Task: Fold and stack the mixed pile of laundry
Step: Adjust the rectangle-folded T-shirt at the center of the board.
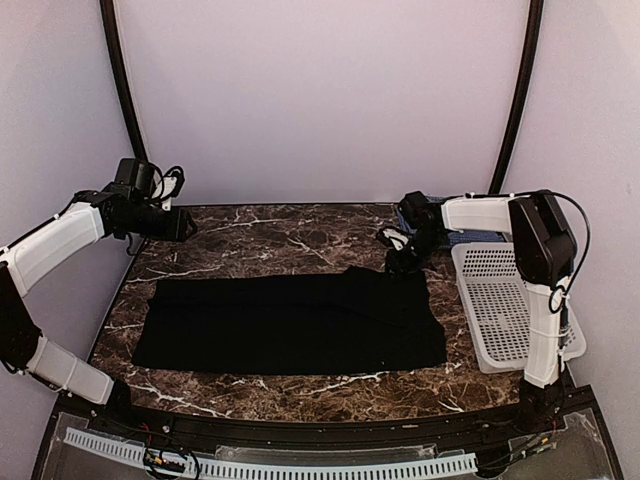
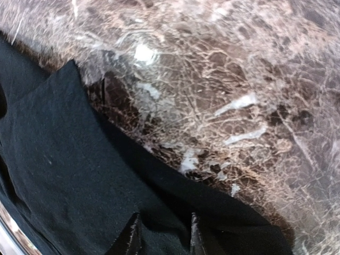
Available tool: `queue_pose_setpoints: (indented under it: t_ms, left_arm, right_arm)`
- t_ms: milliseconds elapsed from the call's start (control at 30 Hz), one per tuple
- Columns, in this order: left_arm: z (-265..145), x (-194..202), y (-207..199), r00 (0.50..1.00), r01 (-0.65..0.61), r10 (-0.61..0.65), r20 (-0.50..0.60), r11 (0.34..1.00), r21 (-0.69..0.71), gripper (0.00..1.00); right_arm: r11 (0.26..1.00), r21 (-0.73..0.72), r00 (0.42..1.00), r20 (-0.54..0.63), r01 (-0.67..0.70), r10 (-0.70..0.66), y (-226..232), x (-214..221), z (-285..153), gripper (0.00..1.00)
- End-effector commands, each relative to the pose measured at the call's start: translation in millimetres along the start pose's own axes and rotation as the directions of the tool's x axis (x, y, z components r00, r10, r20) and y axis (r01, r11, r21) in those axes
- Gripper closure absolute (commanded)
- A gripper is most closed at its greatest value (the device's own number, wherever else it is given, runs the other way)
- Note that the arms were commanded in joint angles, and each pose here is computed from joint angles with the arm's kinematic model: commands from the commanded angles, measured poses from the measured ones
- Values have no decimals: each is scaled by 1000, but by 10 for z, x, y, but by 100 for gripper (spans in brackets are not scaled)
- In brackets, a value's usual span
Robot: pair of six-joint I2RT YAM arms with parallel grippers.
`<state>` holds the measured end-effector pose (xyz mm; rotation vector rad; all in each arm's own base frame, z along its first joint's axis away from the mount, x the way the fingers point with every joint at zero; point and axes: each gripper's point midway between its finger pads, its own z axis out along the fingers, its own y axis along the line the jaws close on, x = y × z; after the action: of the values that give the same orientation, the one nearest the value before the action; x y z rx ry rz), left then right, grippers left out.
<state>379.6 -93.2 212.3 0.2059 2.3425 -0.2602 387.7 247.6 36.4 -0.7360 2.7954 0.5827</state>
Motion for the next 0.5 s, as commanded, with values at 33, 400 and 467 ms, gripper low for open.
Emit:
queue_pose_setpoints:
  t_ms: [33, 400, 467]
  left_arm:
    - [-69, -13, -29, 1000, -19, 18, 21, 1000, 3, 54]
    - [-141, 10, 41, 1000, -12, 13, 20, 999, -41, 53]
    - [-144, 24, 71, 1000, -8, 9, 14, 998, -59, 53]
  right_arm:
    - [997, -50, 998, -11, 55, -55, 229, 26, -31, 86]
    - [989, -34, 988, 44, 146, -145, 777, 38, -528, 100]
    - [986, -55, 987, 45, 160, -157, 959, 99, -577, 100]
